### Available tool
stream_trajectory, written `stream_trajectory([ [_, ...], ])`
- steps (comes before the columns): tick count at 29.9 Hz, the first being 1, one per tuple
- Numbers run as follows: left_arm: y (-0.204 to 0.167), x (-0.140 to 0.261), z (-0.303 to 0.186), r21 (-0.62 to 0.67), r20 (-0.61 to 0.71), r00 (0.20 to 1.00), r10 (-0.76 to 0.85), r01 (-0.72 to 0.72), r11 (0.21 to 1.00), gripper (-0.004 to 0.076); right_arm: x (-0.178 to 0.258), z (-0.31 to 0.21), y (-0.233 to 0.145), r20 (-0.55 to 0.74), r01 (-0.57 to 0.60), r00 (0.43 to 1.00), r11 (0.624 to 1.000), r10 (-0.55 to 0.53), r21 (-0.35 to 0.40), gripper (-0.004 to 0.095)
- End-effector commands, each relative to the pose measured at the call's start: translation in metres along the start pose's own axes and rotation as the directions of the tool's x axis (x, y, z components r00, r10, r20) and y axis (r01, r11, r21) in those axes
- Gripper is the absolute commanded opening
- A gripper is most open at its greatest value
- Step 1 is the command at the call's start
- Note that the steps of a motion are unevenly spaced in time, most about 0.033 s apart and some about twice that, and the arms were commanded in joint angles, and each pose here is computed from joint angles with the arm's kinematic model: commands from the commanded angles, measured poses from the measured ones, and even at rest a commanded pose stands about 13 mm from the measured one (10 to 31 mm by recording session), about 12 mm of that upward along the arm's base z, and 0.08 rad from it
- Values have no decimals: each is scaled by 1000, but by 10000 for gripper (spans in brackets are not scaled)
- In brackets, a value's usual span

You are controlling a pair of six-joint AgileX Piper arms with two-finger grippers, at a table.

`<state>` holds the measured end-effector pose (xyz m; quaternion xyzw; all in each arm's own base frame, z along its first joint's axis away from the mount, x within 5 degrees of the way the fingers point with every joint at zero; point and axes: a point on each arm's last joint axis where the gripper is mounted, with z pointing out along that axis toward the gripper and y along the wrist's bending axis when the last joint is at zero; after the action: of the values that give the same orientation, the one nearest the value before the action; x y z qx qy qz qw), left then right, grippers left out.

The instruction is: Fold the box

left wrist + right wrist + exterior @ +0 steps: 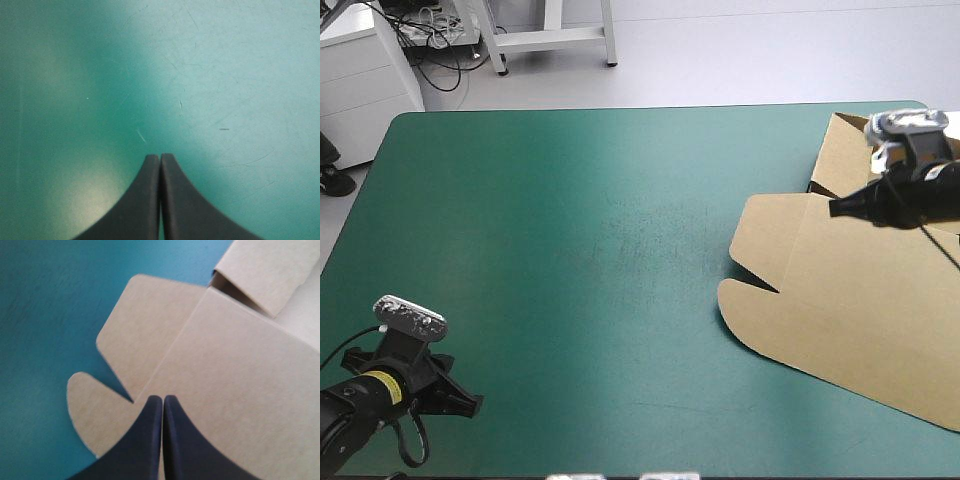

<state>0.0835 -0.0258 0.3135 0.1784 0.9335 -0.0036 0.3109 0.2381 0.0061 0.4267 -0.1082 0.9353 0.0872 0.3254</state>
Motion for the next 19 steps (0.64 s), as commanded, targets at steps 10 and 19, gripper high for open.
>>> stream_trajectory([
  [10, -5, 10, -1, 66, 108, 993, -45, 38, 997, -32, 108, -28, 45, 91, 97, 991, 995, -94, -33, -14],
  [19, -9, 26, 10, 91, 66, 996, -55, 49, 995, -32, 179, -11, 52, 44, 81, 996, 995, -79, -55, -22],
])
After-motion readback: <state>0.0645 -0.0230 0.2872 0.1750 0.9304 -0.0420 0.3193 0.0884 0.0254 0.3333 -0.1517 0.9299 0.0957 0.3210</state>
